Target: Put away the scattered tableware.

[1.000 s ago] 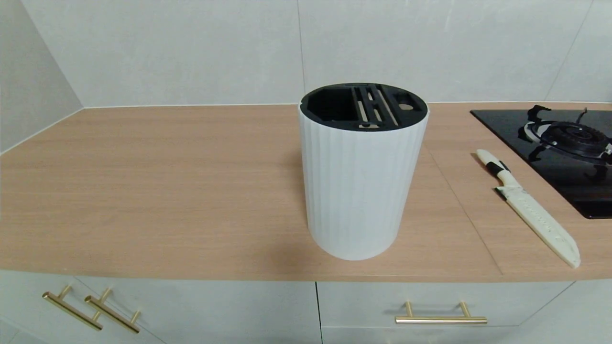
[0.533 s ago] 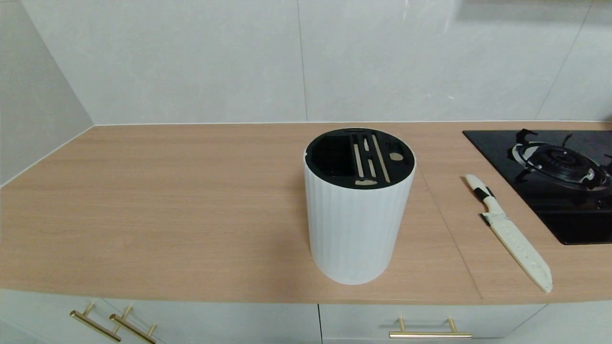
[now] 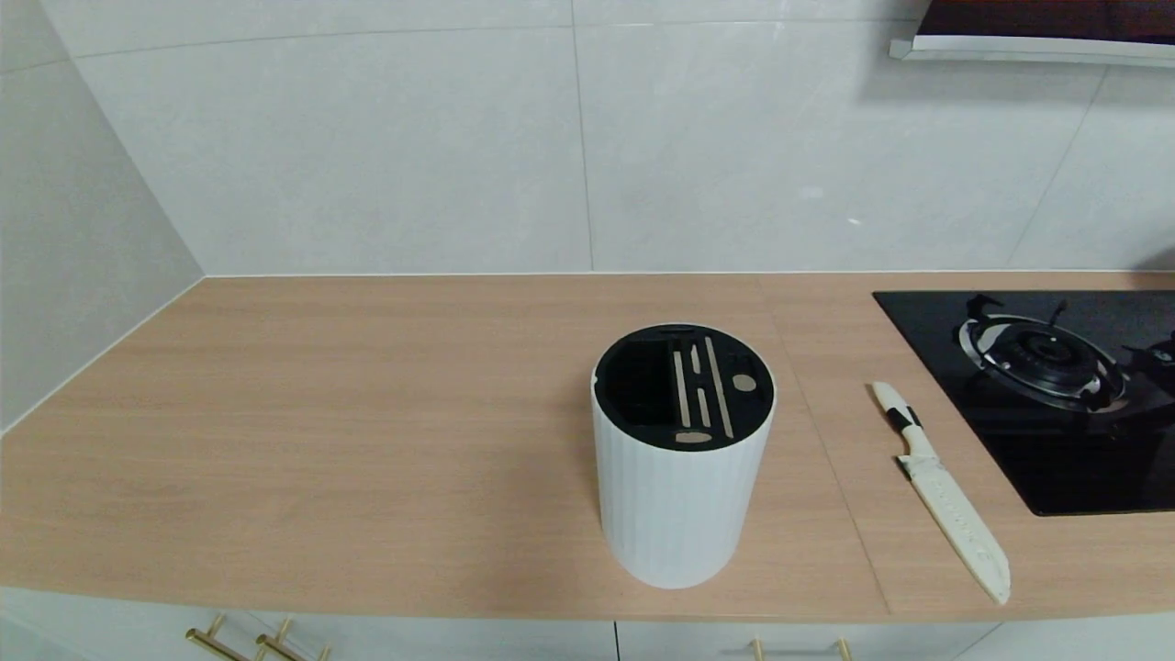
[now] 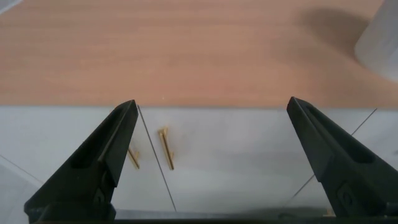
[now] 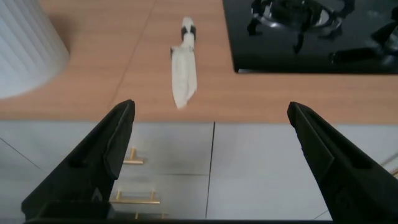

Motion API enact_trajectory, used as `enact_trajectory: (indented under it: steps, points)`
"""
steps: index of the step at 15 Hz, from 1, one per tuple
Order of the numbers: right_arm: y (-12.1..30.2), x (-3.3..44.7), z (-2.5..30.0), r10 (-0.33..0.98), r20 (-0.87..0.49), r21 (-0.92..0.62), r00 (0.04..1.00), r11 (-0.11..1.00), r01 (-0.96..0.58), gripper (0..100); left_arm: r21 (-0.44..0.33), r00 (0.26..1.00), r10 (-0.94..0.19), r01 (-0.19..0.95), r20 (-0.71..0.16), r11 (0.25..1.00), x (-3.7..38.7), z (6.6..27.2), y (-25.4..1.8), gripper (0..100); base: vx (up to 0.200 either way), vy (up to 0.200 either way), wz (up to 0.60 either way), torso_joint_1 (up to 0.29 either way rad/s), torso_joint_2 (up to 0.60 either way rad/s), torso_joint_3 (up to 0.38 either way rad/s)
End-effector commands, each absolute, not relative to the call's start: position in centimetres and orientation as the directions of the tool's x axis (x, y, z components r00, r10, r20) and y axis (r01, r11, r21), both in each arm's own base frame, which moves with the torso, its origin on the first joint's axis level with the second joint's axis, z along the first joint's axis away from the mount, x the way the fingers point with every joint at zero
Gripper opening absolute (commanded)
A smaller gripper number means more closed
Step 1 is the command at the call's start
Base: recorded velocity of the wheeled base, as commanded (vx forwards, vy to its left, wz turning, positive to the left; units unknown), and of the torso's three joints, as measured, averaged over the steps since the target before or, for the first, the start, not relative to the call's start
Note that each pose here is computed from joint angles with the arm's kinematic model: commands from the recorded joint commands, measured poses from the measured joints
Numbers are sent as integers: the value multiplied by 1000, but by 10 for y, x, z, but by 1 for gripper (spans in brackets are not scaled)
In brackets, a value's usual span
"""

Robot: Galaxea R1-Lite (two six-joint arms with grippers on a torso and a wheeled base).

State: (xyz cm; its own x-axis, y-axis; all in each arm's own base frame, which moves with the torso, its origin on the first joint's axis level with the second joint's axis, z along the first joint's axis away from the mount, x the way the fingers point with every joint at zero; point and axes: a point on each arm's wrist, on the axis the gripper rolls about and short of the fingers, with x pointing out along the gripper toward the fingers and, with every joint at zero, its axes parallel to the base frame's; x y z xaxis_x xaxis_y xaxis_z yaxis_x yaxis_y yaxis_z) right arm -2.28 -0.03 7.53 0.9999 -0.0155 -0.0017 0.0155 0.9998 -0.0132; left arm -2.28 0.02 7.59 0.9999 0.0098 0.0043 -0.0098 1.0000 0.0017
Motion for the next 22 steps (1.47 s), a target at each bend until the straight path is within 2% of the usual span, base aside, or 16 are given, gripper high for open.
enact_trajectory:
  steps: [1,11,20,21,22]
  points:
    - [0,-23,75,-15,-3,-14,1000,1000,15,100,1,1000,11,-11,5,1000,-23,76,0,100,0,0,0,290,-593,-305]
    - [0,-23,75,-15,-3,-14,1000,1000,15,100,1,1000,11,-11,5,1000,-23,76,0,100,0,0,0,224,-454,-231]
    - [0,-23,75,-21,-3,-45,1000,999,21,100,0,1000,11,-11,5,1000,-23,76,0,100,0,0,0,12,-28,-12]
    - [0,-26,92,-18,58,-25,998,999,20,100,0,1000,11,-11,5,1000,-23,76,0,100,0,0,0,0,0,0]
    - [-1,-32,125,3,118,29,993,1000,-6,100,0,1000,11,-11,5,1000,-23,76,0,100,0,0,0,0,0,0]
